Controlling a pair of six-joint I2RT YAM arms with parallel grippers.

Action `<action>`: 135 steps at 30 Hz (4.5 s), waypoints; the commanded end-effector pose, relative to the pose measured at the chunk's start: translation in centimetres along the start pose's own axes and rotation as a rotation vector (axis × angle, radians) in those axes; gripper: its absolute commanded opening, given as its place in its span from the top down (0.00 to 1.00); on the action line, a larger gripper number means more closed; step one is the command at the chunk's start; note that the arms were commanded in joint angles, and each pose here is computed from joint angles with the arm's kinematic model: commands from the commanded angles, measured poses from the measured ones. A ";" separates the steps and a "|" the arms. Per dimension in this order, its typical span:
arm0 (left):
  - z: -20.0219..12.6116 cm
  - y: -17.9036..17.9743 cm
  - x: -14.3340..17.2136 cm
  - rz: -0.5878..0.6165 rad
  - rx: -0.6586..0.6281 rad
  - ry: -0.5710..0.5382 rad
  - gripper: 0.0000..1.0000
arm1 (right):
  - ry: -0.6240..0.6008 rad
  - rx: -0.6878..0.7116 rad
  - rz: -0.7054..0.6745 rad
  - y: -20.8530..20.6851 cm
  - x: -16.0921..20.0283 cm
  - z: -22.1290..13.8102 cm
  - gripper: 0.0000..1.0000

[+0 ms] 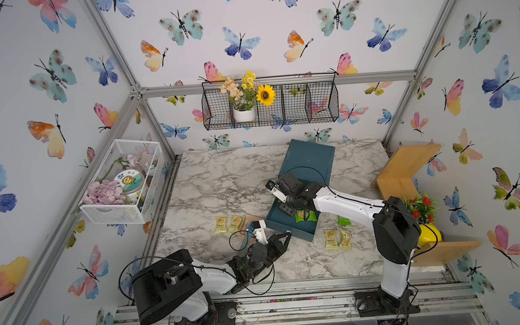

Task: Take the cookies out of the drawer
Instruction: Pick up the cookie from the drawer, then place the cookie at the center of the board.

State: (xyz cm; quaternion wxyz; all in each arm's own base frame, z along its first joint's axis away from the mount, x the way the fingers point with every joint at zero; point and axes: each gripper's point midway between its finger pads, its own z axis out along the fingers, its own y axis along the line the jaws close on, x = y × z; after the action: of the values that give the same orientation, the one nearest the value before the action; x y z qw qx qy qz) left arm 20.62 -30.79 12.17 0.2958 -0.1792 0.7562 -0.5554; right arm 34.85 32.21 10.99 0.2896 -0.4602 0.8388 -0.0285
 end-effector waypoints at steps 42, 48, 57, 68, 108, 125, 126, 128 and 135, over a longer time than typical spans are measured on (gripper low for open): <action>-0.4 -1.0 -0.8 -0.001 0.040 -0.042 1.00 | 0.172 -0.176 -0.089 0.8 2.2 1.2 0.27; -0.4 -1.2 -0.9 0.000 0.044 -0.050 1.00 | 0.188 -0.215 -0.083 1.5 2.6 1.1 0.37; -0.4 -1.2 -1.1 0.001 0.042 -0.060 1.00 | 0.161 -0.227 -0.081 1.4 2.0 0.0 0.53; -0.5 -1.7 -1.9 0.017 0.037 -0.093 1.00 | 0.032 -0.246 -0.047 1.0 -0.1 -4.0 0.64; 0.0 -1.5 -1.7 0.008 0.039 -0.070 1.00 | -0.191 -0.051 1.020 -6.8 14.9 -8.7 0.65; 0.0 -1.3 -1.6 0.004 0.037 -0.064 1.00 | -0.153 -0.118 1.148 -6.8 17.2 -1.7 0.65; -0.1 -1.3 -1.6 0.004 0.037 -0.066 1.00 | -0.145 -0.111 1.152 -6.8 17.5 -1.4 0.65; -0.1 -1.3 -1.7 0.005 0.037 -0.068 1.00 | -0.124 -0.089 1.163 -6.9 18.3 -0.9 0.65; -0.2 -1.2 -1.7 0.003 0.034 -0.066 1.00 | -0.077 -0.060 1.168 -6.8 19.7 0.4 0.62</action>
State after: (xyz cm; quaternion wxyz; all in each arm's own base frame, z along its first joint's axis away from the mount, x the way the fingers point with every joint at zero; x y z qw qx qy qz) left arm 21.46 -29.77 12.63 0.3197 -0.1957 0.7475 -0.5484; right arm 31.84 13.54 4.34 0.2692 0.0600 0.9427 0.1876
